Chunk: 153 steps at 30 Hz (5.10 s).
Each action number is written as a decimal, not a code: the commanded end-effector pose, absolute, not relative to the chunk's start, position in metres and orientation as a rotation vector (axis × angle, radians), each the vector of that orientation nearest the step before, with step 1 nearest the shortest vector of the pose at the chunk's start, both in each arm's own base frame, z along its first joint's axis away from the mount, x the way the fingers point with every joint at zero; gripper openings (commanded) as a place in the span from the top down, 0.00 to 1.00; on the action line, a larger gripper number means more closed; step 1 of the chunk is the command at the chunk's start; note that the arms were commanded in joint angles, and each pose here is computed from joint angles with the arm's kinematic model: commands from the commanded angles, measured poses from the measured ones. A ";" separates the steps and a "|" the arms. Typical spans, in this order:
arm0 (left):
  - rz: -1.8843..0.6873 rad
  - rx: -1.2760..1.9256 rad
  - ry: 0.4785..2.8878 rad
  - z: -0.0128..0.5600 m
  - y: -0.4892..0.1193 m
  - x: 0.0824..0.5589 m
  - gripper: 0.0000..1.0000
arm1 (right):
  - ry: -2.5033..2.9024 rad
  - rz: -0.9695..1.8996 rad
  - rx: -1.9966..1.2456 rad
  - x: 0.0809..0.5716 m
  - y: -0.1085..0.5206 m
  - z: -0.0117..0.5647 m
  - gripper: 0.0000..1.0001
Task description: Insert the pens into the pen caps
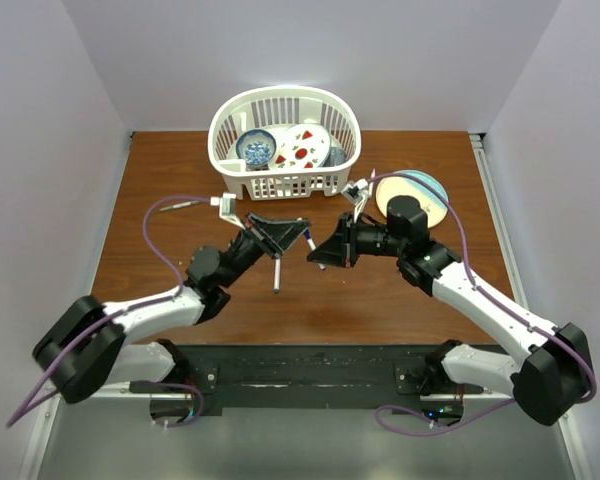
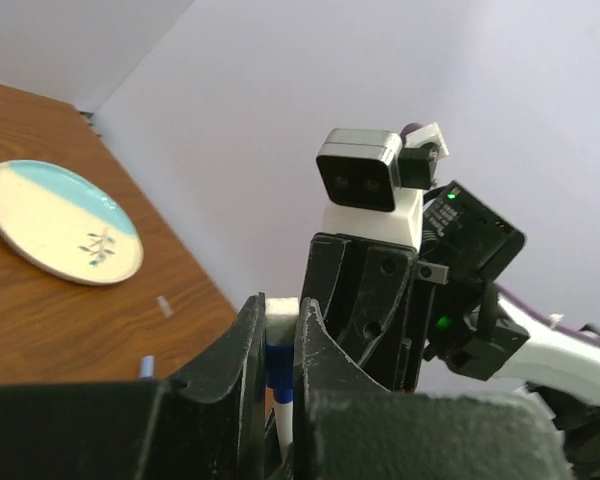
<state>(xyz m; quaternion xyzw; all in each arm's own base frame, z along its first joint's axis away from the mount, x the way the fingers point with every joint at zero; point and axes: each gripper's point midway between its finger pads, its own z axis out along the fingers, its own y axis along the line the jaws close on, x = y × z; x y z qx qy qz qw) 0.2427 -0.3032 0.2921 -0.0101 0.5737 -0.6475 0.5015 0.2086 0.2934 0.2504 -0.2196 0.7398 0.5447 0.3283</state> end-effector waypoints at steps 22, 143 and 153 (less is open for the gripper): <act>-0.976 0.109 2.244 0.103 -0.305 0.314 1.00 | 2.001 1.184 -0.342 0.172 0.214 0.192 0.07; -1.391 0.259 1.894 0.219 -0.277 0.212 0.17 | 2.199 0.735 0.355 0.393 0.170 0.091 1.00; -1.611 0.315 1.766 0.227 -0.309 0.219 0.20 | 1.844 1.077 0.284 0.324 0.216 0.197 1.00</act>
